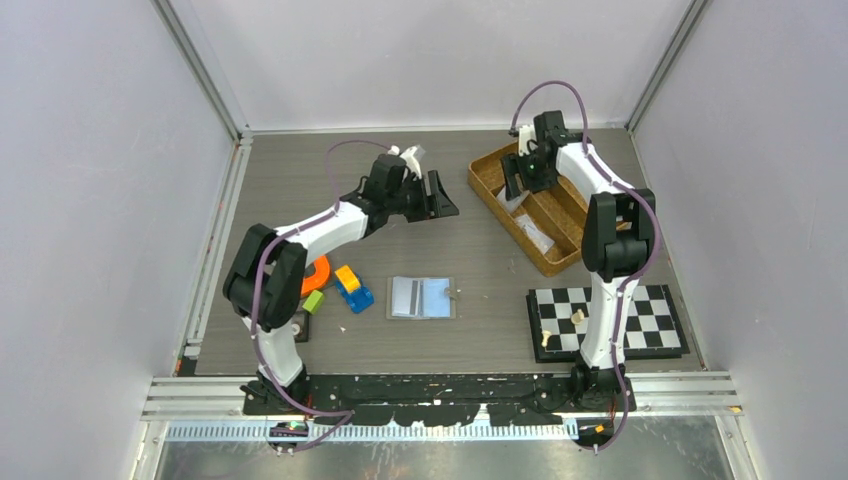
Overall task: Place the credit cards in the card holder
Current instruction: Pick up the credit card from the storage box.
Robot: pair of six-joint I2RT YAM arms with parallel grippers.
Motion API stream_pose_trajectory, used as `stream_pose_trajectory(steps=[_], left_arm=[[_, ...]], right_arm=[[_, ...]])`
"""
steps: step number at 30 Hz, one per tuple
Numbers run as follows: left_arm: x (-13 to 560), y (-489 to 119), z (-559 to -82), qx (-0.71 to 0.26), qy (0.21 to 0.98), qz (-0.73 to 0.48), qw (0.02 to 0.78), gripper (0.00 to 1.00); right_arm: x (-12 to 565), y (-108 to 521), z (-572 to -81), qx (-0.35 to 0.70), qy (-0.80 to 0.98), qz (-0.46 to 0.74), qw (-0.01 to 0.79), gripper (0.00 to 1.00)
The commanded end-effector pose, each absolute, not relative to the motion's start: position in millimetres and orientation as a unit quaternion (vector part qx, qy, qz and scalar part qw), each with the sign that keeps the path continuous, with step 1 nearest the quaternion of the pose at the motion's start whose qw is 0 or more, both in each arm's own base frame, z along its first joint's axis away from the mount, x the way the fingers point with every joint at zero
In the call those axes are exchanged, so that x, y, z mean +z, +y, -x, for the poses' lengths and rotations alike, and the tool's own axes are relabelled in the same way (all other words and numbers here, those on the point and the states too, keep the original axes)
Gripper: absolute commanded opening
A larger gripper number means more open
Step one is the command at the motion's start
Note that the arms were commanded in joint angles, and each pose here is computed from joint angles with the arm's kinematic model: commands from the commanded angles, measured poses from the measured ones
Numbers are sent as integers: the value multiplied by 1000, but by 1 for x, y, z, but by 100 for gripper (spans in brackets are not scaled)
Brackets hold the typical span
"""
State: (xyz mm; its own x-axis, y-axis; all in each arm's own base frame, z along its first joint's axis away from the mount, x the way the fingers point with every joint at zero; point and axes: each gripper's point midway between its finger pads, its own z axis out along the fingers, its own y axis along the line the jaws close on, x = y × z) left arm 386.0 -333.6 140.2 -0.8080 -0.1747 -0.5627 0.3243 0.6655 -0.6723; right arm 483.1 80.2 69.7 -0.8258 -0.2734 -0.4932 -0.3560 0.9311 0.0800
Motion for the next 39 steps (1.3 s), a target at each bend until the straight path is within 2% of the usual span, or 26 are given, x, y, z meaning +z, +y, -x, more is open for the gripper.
stream_pose_trajectory(steps=[1, 20, 23, 30, 36, 39], left_arm=[[177, -326, -386, -416, 840, -52, 343, 64], [177, -327, -380, -433, 838, -51, 328, 64], [176, -327, -379, -436, 838, -51, 325, 64], [173, -325, -378, -435, 840, -49, 321, 64], [174, -321, -376, -434, 841, -49, 320, 64], [177, -320, -374, -433, 840, -54, 322, 64]], right_arm=[[105, 60, -496, 48, 945, 155, 283, 77], [144, 50, -500, 19, 935, 141, 324, 70], [144, 51, -499, 21, 935, 142, 324, 62], [140, 55, -498, 29, 938, 147, 314, 33], [152, 60, -496, 20, 934, 151, 322, 23], [162, 67, -494, 22, 931, 159, 328, 11]])
